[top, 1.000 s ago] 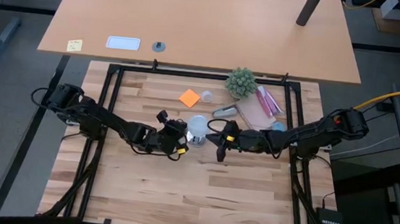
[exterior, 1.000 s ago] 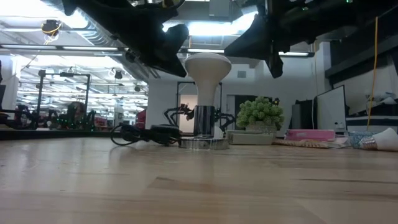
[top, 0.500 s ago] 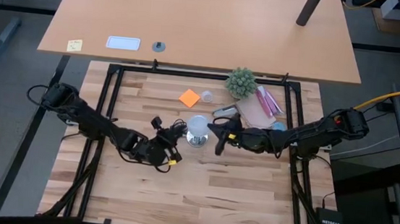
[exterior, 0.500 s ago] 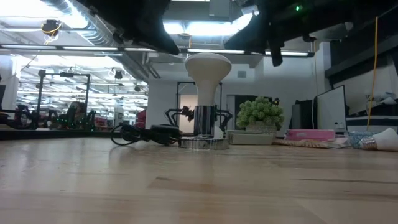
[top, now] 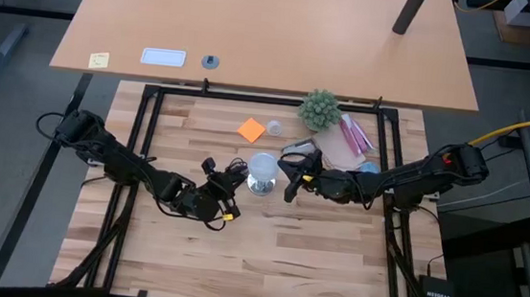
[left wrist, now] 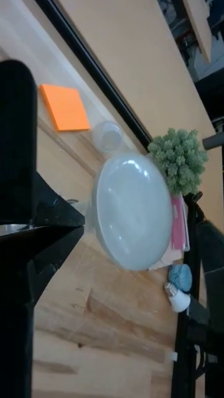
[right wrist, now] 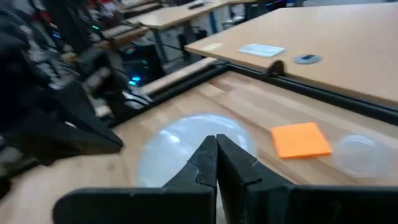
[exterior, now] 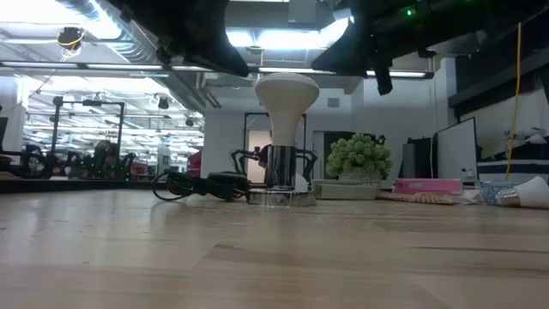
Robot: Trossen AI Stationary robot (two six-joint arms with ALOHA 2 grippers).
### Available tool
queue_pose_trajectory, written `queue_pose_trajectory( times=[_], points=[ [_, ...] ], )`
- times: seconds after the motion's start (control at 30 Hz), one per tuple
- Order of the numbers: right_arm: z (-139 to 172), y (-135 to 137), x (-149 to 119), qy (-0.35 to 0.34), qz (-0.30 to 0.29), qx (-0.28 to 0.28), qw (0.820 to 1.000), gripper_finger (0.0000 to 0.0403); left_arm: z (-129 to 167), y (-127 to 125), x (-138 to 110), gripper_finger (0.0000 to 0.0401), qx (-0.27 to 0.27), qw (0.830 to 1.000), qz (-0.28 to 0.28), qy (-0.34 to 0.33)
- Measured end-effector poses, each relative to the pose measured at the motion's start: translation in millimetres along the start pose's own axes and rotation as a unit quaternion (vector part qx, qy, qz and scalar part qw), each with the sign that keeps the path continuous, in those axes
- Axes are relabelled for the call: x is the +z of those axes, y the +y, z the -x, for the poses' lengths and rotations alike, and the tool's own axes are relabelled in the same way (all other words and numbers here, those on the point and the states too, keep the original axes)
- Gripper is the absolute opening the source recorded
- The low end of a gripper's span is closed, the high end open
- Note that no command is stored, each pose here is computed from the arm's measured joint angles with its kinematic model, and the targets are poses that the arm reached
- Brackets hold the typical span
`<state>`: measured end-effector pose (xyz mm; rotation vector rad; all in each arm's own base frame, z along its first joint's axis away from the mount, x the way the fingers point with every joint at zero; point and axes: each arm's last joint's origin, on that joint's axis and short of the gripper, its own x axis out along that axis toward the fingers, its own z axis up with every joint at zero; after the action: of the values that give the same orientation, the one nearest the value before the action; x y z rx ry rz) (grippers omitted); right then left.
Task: Screw lightbulb
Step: Insert the lightbulb in the silver lamp
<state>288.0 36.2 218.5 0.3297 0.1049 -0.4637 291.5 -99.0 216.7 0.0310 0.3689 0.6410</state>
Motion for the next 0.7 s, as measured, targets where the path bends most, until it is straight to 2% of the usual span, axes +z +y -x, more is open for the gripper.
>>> queue_pose_trajectory(
  times=[0.1,0.27,0.4,0.57,0.7],
  points=[
    [0,4,5,-0.014,-0.005,0.036,0.999,0.0005,2,-2,1,0.0001,-0.008,1.000,0.001,-0.005],
    [9,5,16,-0.013,0.047,0.082,0.995,0.0005,2,-3,6,0.0001,-0.013,0.999,-0.024,-0.020],
    [23,0,29,-0.003,0.069,0.074,0.995,0.0005,2,-3,6,0.0001,-0.012,0.998,-0.054,-0.020],
    [44,-11,42,0.023,0.087,0.049,0.995,0.0005,3,-2,7,0.0001,-0.013,0.998,-0.053,-0.021],
    [47,-15,42,0.030,0.096,0.028,0.995,0.0005,2,-2,7,0.0001,-0.011,0.998,-0.052,-0.020]
  ],
)
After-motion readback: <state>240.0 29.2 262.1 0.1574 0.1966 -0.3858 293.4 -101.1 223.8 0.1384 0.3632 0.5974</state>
